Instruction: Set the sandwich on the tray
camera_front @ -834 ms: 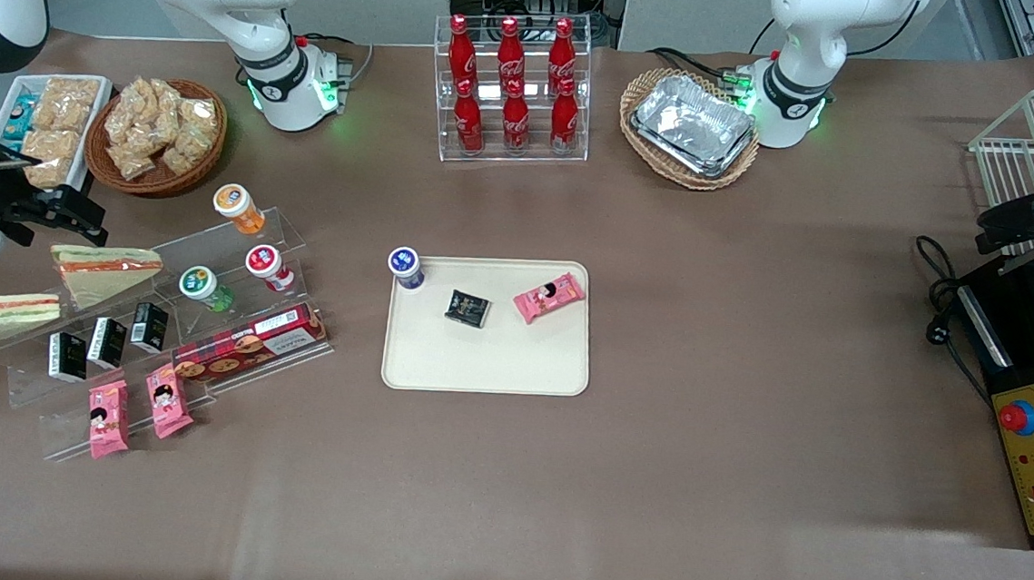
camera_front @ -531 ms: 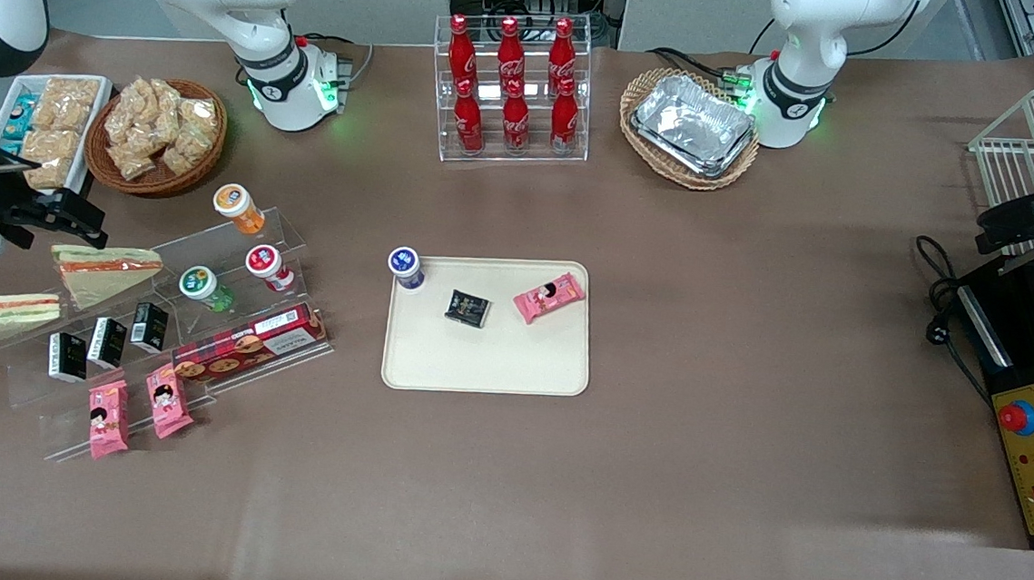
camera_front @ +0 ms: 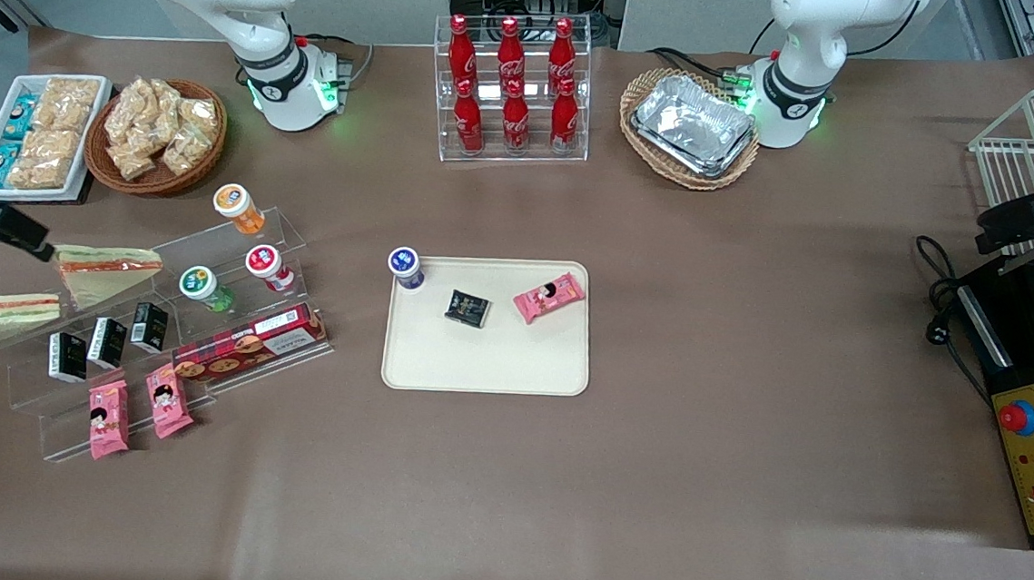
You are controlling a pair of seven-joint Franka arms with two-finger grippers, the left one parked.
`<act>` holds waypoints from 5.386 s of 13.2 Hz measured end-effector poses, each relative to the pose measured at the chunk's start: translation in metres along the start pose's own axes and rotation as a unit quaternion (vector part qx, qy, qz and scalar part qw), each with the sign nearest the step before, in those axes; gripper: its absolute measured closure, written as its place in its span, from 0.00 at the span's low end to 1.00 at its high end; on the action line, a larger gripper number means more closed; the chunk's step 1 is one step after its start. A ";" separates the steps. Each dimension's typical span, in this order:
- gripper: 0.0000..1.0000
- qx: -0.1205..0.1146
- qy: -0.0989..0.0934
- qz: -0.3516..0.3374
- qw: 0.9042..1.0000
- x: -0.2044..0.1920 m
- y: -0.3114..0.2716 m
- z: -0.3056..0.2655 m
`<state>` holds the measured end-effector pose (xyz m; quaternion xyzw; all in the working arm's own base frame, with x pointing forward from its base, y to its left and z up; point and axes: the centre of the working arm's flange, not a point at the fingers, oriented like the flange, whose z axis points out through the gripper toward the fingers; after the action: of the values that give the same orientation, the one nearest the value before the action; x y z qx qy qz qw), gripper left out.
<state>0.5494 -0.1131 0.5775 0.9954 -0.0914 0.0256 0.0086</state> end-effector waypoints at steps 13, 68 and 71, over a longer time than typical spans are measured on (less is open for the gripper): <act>0.00 -0.017 -0.013 0.381 0.924 0.018 0.156 0.082; 0.69 -0.005 -0.022 0.500 0.866 -0.007 -0.328 0.069; 0.69 -0.012 -0.029 0.514 0.857 -0.036 -0.389 0.092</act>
<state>0.5892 0.2737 0.4792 0.8071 -0.5903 -0.0031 0.0037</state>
